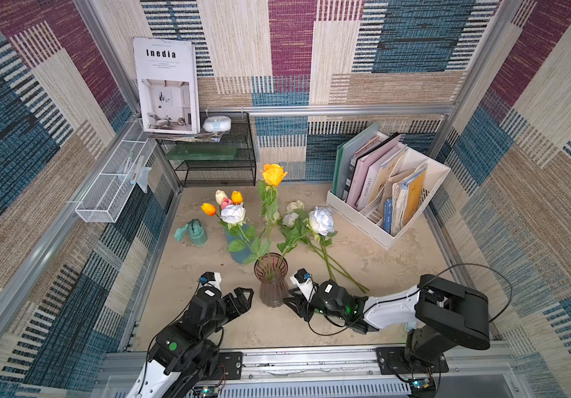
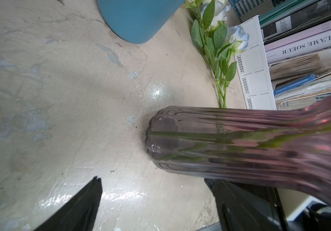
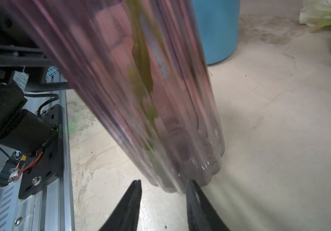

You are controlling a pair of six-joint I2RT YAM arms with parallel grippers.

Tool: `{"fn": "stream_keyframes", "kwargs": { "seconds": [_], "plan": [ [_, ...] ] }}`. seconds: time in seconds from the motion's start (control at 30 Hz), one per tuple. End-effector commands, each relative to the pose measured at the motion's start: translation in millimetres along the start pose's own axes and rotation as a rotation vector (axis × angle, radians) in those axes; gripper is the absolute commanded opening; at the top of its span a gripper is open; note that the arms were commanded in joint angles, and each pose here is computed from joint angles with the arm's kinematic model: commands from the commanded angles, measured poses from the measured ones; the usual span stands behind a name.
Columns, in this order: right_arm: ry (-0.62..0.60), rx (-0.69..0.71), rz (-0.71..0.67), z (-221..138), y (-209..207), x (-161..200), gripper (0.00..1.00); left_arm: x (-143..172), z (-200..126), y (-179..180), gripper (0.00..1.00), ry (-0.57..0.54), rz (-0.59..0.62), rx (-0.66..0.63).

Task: Arrange the flowers in different vases according to their variety
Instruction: Move the vase to the center of the board.

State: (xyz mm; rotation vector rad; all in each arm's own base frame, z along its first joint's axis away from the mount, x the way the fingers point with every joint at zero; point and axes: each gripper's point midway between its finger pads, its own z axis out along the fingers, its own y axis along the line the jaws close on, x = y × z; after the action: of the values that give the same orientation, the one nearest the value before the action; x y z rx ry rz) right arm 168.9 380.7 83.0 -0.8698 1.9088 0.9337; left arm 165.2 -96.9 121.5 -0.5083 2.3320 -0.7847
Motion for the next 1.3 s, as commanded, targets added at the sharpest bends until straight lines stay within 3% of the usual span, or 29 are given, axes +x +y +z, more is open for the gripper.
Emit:
{"fn": "stream_keyframes", "kwargs": {
  "seconds": [0.0, 0.37, 0.7, 1.0, 1.27],
  "plan": [
    [-0.055, 0.003, -0.006, 8.8, 1.2, -13.9, 0.43, -0.8, -1.0, 2.2, 0.92, -0.008, 0.014, -0.009],
    [-0.024, 0.158, -0.013, 49.3, -26.7, -11.8, 0.43, 1.1, -3.2, 0.1, 0.92, -0.004, 0.017, 0.012],
    [-0.008, 0.152, 0.000, 80.0, -36.9, -26.9, 0.43, 10.2, -6.3, -9.2, 0.88, 0.056, 0.017, 0.055],
    [0.032, 0.213, 0.055, 23.8, -45.4, -27.6, 0.51, 16.7, -6.9, -22.5, 0.87, 0.127, 0.036, 0.053],
    [0.033, 0.378, 0.205, -51.7, -98.8, -56.6, 0.60, 27.2, -0.2, -56.6, 0.86, 0.172, 0.144, 0.043]
  ]
}}
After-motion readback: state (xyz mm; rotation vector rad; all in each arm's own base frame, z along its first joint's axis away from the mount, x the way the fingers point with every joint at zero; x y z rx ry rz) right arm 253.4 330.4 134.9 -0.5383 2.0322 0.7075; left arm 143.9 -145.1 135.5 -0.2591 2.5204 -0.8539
